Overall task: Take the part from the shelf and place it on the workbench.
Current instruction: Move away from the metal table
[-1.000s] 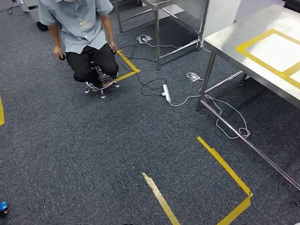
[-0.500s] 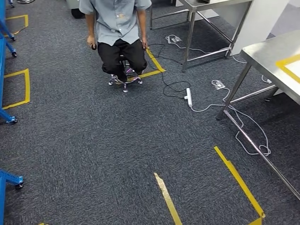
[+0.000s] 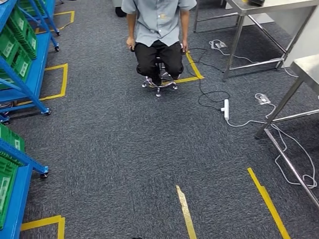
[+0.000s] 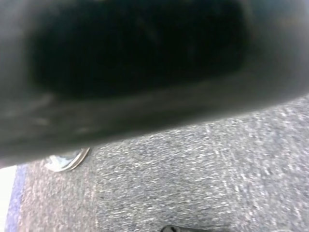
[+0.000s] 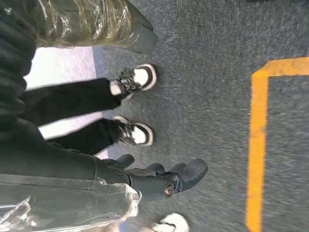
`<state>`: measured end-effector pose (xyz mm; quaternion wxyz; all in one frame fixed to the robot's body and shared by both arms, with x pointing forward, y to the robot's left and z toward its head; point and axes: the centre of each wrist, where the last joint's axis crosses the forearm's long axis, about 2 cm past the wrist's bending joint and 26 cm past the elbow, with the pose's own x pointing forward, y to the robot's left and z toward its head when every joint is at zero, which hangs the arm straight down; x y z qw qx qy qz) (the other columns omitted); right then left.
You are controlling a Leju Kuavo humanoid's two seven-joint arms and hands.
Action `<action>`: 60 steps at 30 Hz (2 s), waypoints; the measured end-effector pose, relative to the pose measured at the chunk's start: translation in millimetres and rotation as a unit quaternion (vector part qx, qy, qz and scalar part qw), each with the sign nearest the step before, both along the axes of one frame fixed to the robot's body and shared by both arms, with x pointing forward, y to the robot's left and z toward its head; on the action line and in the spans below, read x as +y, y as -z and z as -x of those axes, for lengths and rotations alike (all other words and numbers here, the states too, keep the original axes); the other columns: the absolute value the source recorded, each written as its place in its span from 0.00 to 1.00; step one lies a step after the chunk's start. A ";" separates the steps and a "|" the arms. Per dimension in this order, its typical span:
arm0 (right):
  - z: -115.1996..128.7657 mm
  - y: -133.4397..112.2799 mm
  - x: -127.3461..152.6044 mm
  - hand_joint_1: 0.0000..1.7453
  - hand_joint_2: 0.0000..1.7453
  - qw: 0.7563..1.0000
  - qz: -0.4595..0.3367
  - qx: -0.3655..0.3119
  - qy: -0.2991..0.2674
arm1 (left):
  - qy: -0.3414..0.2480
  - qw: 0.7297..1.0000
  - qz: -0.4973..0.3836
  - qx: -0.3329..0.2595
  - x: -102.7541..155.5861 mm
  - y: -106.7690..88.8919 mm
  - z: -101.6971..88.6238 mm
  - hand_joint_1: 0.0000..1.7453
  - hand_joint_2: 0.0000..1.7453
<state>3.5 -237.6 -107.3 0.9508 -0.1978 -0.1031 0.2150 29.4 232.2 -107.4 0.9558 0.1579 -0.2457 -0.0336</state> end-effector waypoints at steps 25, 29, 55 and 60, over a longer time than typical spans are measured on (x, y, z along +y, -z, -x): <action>-5.7 0.1 9.2 0.00 1.00 0.998 -0.028 -0.017 -0.049 | 0.011 1.000 0.000 -0.004 1.7 0.4 2.3 0.00 0.00; -3.7 0.2 9.3 0.00 1.00 0.998 -0.028 -0.016 -0.049 | 0.011 1.000 0.000 -0.006 1.6 0.3 0.9 0.00 0.00; -5.6 1.3 2.8 0.00 1.00 0.998 -0.030 -0.010 -0.058 | 0.009 1.000 0.007 -0.007 4.4 1.1 4.8 0.00 0.00; -3.8 1.5 2.0 0.00 1.00 0.998 -0.030 -0.008 -0.058 | 0.008 1.000 0.007 -0.010 5.1 1.1 3.2 0.00 0.00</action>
